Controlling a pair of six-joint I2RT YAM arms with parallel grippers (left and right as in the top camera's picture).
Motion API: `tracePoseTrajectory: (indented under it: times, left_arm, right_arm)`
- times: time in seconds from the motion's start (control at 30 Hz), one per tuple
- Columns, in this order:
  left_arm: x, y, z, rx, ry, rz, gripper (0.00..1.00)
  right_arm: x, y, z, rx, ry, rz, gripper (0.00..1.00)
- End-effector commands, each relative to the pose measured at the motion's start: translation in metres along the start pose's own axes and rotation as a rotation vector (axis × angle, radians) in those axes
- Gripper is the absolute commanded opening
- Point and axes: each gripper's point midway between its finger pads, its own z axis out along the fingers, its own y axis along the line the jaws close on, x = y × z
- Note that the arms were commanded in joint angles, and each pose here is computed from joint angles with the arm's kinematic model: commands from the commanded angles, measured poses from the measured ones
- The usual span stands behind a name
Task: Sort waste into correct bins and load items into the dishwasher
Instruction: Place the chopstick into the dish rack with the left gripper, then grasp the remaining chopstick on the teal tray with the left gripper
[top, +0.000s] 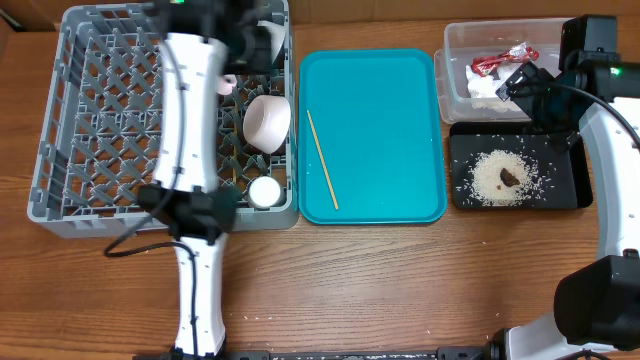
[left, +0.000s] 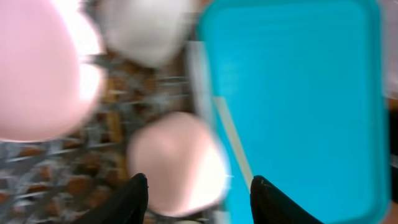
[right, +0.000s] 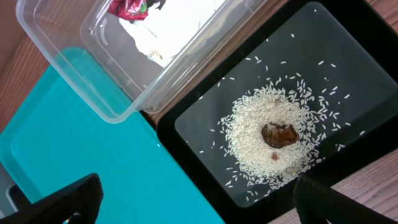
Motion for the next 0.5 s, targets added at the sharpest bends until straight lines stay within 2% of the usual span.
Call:
tracePoseTrajectory:
  times: [0.0, 0.03, 0.2, 0.33, 0.47]
  left_arm:
    - [0.017, -0.066, 0.003, -0.068, -0.007, 0.013, 0.55]
    - [0.025, -0.081, 0.013, -0.155, -0.012, -0.003, 0.54]
    - [0.060, -0.121, 0.056, -0.266, 0.026, -0.115, 0.59]
    - [0.096, -0.107, 0.092, -0.359, 0.142, -0.272, 0.57]
    - [0.125, -0.089, 0.123, -0.435, 0.225, -0.344, 0.59]
  right_arm:
    - [-0.004, -0.001, -0.002, 0.007, -0.019, -0.001, 1.00]
    - [-0.004, -0.001, -0.002, 0.007, -0.019, -0.001, 1.00]
    - [-0.004, -0.001, -0.002, 0.007, -0.019, -0.001, 1.00]
    - [-0.004, -0.001, -0.002, 0.007, -0.019, -0.001, 1.00]
    - [-0.004, -0.001, -0.002, 0.007, -0.019, -0.001, 1.00]
